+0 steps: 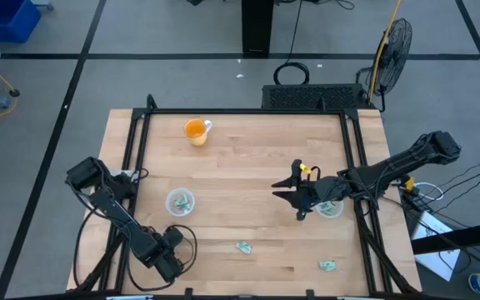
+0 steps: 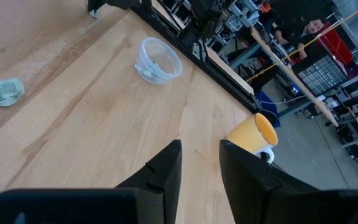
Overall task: Pick and place items into bin
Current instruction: Put the stevia packet into the left transparent bin
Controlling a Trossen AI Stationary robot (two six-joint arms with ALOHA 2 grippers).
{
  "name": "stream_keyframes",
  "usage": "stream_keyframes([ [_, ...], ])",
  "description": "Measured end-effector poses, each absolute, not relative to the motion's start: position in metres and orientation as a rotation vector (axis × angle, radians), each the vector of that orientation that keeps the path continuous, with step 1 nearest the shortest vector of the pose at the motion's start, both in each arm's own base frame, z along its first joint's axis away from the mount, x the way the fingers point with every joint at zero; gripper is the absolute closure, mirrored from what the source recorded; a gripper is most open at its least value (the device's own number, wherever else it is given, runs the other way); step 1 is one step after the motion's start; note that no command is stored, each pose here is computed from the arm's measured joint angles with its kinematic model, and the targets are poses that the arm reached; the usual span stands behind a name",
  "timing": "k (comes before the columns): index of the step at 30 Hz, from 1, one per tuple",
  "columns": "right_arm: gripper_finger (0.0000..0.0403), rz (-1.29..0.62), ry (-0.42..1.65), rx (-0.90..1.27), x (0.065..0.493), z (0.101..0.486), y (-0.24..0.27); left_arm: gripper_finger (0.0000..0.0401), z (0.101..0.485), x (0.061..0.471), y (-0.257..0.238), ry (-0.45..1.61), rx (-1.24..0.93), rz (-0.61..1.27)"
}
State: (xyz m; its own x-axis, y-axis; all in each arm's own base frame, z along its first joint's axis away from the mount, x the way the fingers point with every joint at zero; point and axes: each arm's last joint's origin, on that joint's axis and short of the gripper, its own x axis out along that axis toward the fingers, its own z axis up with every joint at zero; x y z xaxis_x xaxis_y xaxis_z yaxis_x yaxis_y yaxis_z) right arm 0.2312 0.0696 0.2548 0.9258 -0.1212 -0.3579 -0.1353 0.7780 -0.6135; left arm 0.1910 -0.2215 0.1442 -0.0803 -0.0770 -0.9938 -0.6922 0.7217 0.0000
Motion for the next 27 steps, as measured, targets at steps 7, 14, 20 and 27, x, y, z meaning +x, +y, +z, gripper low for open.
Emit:
stream_keyframes([
  [7,0.0303,0.008,0.395,-0.684,0.231,0.255,0.070,0.0395,0.174,0.203,-0.202,1.591,-0.532,0.626],
  [14,0.0303,0.008,0.395,-0.684,0.231,0.255,0.070,0.0392,0.207,0.214,-0.165,1.582,-0.277,0.768],
  [20,0.0303,0.008,0.395,-0.684,0.231,0.255,0.070,0.0391,0.209,0.236,-0.128,1.592,-0.210,0.777],
  [27,0.0303,0.008,0.395,-0.683,0.231,0.255,0.070,0.0396,0.206,0.261,-0.099,1.553,-0.277,0.705],
])
